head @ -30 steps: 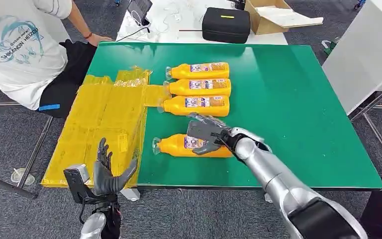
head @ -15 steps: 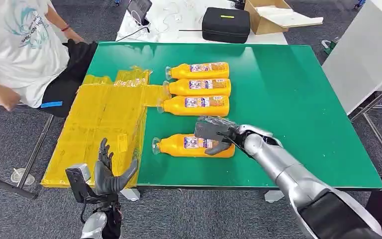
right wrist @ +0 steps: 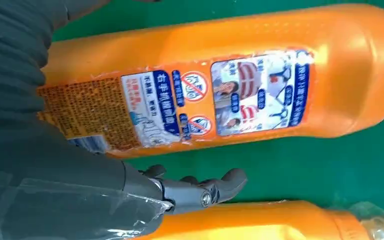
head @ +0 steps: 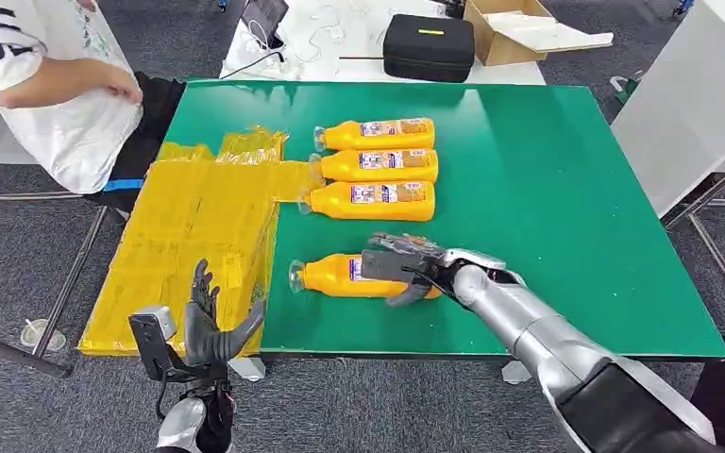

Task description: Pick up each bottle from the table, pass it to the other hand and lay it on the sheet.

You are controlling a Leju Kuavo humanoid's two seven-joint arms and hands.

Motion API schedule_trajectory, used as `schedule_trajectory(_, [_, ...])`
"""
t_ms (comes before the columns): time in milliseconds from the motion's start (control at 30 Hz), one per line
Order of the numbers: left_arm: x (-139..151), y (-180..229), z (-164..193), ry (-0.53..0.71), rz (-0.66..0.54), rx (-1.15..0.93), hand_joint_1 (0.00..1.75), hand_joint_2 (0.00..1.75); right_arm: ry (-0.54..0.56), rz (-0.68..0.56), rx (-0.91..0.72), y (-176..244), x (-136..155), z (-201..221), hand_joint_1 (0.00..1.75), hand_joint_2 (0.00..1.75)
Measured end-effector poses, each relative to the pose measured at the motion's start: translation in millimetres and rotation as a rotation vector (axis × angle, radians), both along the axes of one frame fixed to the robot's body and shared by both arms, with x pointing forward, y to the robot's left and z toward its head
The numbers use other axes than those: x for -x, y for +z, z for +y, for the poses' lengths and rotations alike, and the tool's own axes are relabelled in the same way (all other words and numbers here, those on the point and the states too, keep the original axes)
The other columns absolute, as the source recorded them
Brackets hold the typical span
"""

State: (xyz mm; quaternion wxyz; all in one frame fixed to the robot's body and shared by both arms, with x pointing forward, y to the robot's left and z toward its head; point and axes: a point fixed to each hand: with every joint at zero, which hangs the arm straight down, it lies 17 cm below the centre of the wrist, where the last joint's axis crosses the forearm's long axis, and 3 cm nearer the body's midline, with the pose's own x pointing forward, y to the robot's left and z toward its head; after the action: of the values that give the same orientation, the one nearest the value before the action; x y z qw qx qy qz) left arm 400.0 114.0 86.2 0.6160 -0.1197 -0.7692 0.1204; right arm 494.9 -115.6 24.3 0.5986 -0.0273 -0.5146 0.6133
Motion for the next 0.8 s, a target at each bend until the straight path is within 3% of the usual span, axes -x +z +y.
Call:
schedule_trajectory(333, [0, -3, -2, -0.006, 0.012, 0.003, 0.0, 1.75, 0.037, -0.01, 0.122, -10, -1, -6, 0.0, 1.75])
schedule_trajectory(367, [0, -3, -2, -0.007, 0.014, 0.003, 0.0, 1.75, 0.038, -0.017, 0.144, -12, -2, -8, 0.24, 1.75])
schedule_trajectory(400, [0, -4, -3, -0.007, 0.017, 0.005, 0.0, 1.75, 0.038, -0.027, 0.168, -14, -3, -10, 1.71, 1.75])
schedule_trajectory(800, [0, -8, -2, 0.002, 0.035, 0.012, 0.0, 1.75, 0.048, -0.085, 0.288, -21, -9, -22, 1.75, 1.75])
